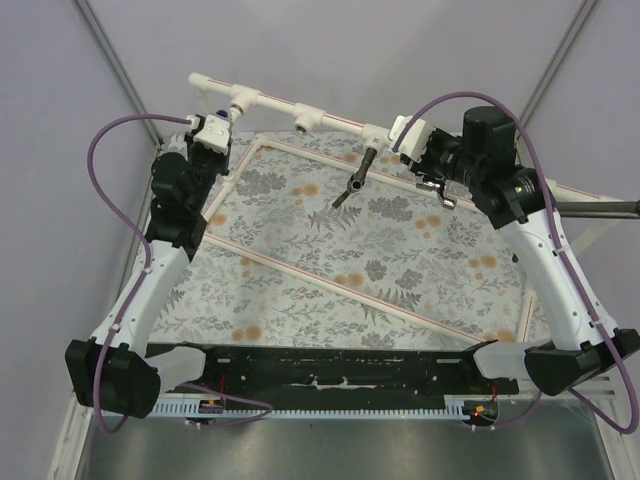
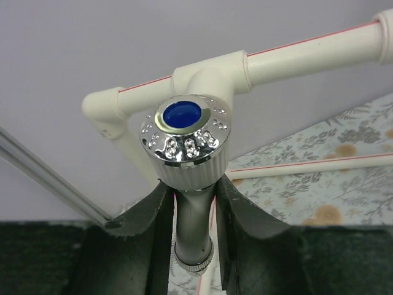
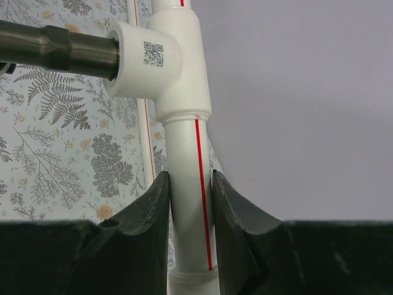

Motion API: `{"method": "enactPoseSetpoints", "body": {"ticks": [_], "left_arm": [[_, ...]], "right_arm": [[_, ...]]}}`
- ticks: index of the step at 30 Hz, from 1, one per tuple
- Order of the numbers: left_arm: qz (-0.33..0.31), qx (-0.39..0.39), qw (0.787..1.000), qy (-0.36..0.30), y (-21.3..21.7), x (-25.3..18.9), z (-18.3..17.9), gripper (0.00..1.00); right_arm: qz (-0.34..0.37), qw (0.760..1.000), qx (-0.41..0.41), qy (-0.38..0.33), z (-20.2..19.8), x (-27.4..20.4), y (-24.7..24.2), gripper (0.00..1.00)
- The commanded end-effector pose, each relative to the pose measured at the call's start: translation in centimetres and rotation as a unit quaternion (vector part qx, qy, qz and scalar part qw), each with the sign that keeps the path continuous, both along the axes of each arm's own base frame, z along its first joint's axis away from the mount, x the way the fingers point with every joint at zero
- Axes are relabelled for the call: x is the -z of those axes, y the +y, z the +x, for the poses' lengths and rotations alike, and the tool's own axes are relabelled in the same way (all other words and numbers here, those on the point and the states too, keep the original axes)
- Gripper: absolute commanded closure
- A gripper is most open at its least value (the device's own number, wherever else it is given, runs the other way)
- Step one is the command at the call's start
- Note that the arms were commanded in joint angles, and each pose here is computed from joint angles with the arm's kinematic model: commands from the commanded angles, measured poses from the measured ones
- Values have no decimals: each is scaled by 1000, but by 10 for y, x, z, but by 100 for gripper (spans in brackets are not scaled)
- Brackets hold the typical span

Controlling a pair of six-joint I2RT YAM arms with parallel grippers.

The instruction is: Install the water faucets

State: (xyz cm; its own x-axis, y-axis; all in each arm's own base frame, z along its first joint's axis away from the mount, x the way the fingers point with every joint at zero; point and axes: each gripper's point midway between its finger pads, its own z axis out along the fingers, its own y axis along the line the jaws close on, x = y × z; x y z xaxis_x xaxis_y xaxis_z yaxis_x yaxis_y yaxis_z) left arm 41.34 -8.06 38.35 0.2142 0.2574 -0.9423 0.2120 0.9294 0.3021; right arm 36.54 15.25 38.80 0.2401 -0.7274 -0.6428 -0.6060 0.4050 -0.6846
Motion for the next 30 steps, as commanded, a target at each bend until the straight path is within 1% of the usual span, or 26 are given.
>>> {"method": "enactPoseSetpoints", "body": {"ticks": [1,4,7,9,11,13,14,16,18,19,21,22,24,26,28,29,30], "left_arm": [[137,69,987,-39,-31,-8,-25,61],[114,76,989,-55,-31,-26,-37,40],[70,74,992,-69,-29,-45,-52,24],[20,64,995,-72,-23,-59,-60,16],[-41,62,995,-69,-20,-72,-70,9],[-107,66,991,-49,-19,-81,-77,9],[-163,72,984,-28,-21,-85,-81,9],[-234,82,969,0,-24,-94,-88,8],[-312,66,947,21,-18,-100,-91,8],[-355,59,932,45,-17,-95,-92,8],[-432,21,900,62,-4,-92,-93,9],[-470,5,879,76,1,-87,-93,11],[-521,-22,848,94,9,-79,-93,11],[-571,-48,812,110,20,-72,-93,13],[-607,-31,784,122,18,-72,-92,13],[-629,-25,765,133,16,-71,-91,14],[-644,-20,751,143,14,-69,-90,14]], "right_arm": [[-28,993,2,119,-11,67,3,100],[-29,992,3,124,-10,71,3,100],[-27,992,0,124,-9,72,5,100],[-27,992,1,124,-9,72,5,100],[-27,992,2,126,-9,73,5,100],[-25,992,2,126,-8,73,5,100],[-25,992,0,126,-8,73,6,100],[-24,992,0,125,-8,72,7,100],[-25,992,2,126,-8,73,5,100],[-26,992,3,126,-8,74,5,100],[-25,992,3,125,-8,73,5,100],[-25,992,3,124,-8,73,5,100],[-25,992,3,123,-7,73,5,100],[-23,992,2,121,-8,72,5,100],[-23,992,4,120,-8,71,5,100],[-23,993,3,119,-9,71,5,100],[-22,993,3,117,-9,70,5,100]]}}
